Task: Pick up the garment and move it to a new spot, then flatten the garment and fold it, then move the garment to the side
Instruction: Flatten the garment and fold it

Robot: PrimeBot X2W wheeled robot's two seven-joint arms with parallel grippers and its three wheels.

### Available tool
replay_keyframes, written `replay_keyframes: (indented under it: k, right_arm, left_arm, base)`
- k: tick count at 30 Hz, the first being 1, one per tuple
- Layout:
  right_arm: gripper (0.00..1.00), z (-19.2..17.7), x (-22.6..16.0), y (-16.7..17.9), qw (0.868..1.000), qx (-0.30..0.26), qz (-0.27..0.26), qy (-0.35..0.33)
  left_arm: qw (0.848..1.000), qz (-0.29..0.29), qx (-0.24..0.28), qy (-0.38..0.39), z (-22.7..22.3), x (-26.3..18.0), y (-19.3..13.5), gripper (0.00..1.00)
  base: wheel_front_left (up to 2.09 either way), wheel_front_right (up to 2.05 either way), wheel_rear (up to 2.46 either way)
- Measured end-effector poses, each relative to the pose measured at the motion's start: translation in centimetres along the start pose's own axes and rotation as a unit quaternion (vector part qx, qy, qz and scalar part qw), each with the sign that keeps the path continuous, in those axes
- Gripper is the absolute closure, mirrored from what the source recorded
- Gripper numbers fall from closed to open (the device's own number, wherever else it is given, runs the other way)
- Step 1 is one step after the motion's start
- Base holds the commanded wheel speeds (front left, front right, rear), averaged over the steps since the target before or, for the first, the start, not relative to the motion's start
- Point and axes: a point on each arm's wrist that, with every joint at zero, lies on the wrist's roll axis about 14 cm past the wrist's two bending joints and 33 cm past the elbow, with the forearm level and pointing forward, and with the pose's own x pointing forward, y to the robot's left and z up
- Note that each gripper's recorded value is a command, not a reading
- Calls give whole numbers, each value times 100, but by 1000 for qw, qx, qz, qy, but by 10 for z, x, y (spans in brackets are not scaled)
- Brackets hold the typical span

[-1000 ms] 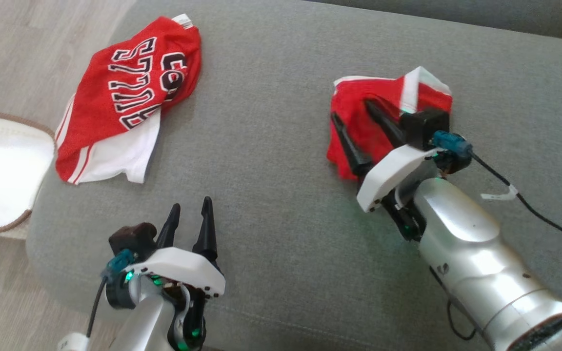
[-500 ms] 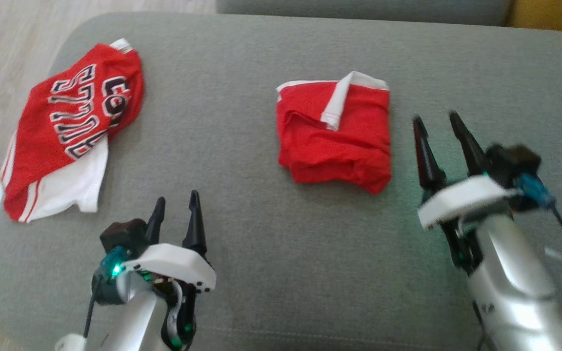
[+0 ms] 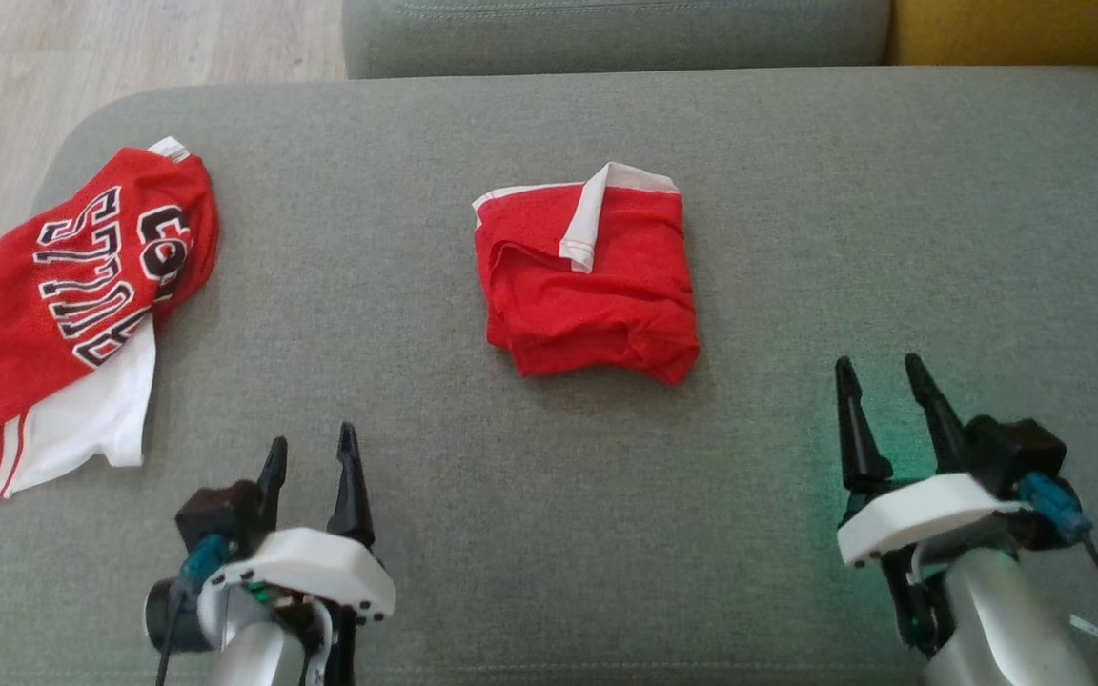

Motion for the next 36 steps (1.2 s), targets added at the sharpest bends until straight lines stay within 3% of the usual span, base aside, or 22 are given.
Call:
replay_keyframes:
  k: [8, 18, 21, 30, 32, 33, 36]
  right_arm:
    - [0, -10, 4, 20, 999, 4, 28, 14]
    - [0, 9, 69, 105, 987, -20, 158, 8]
    - [0, -5, 85, 130, 980, -30, 192, 35]
    - [9, -28, 108, 146, 975, -35, 209, 73]
    - [18, -31, 109, 147, 974, -35, 210, 77]
    - [30, -33, 108, 147, 974, -36, 211, 79]
    - [100, -35, 108, 147, 973, -39, 211, 81]
  left_arm:
    - [1000, 7, -2, 9, -7, -3, 5, 0]
    - [1000, 23, -10, 17, -11, -5, 16, 0]
    - [999, 42, -15, 24, -15, -10, 28, 0]
    - [996, 77, -19, 31, -19, -18, 49, 0]
    - [997, 71, -17, 33, -20, -17, 46, 0]
    - [997, 69, -17, 33, -20, -17, 44, 0]
    - [997, 67, -21, 34, -21, -16, 43, 0]
  base:
    - [0, 0, 0]
    - [0, 0, 0]
    - [0, 0, 0]
    - [0, 0, 0]
    - [0, 0, 0]
    - [0, 0, 0]
    - [0, 0, 0]
